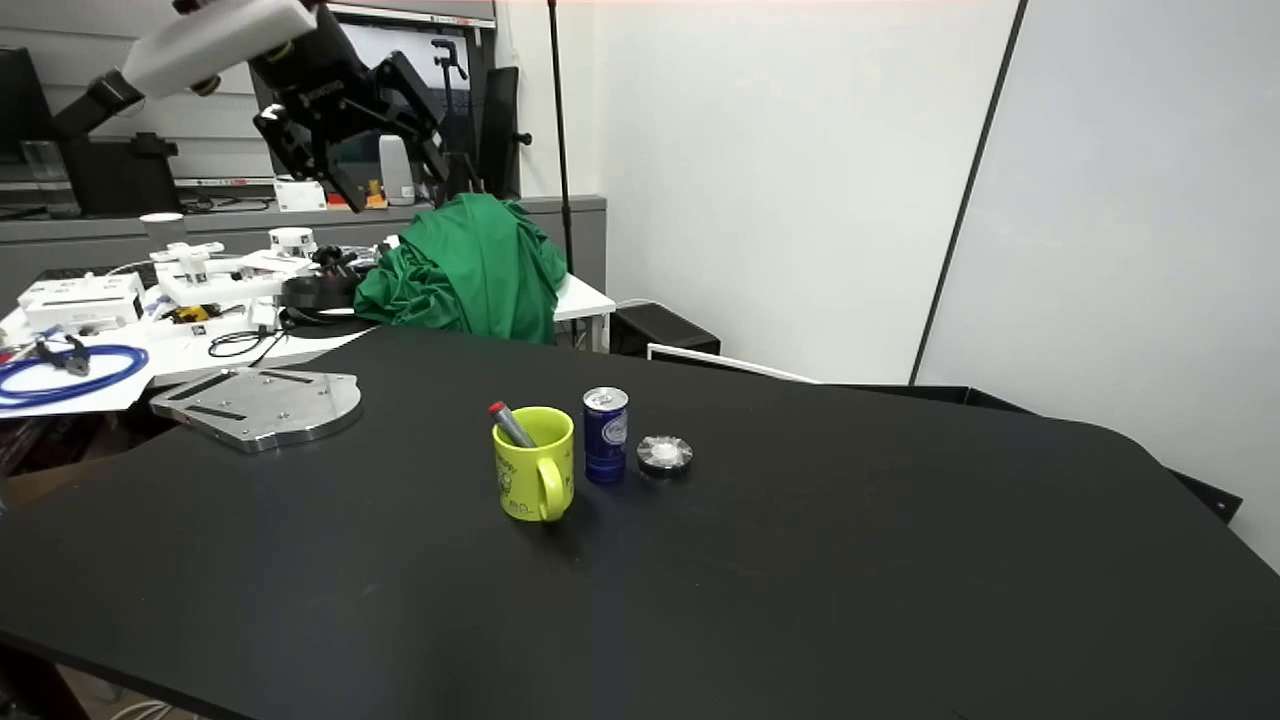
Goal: Put the marker on the table
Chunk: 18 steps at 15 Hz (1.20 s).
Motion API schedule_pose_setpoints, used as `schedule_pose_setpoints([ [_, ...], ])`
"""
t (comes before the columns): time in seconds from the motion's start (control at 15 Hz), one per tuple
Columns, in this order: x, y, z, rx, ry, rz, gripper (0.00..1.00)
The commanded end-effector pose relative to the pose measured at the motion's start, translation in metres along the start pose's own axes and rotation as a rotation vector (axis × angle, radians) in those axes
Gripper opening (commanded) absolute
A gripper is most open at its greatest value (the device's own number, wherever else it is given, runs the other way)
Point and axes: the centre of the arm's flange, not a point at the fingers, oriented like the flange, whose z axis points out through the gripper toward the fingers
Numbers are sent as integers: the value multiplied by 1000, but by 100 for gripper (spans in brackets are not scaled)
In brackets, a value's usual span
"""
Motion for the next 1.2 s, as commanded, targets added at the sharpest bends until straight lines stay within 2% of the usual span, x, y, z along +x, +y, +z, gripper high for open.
schedule_pose_setpoints([
  [0.0, 22, -16, 37, 17, -10, 36, 100],
  [0.4, 15, -21, 97, -29, -101, 21, 100],
  [0.67, -4, -7, 142, -76, -196, 31, 100],
  [1.13, -40, 14, 206, -100, -350, 77, 100],
])
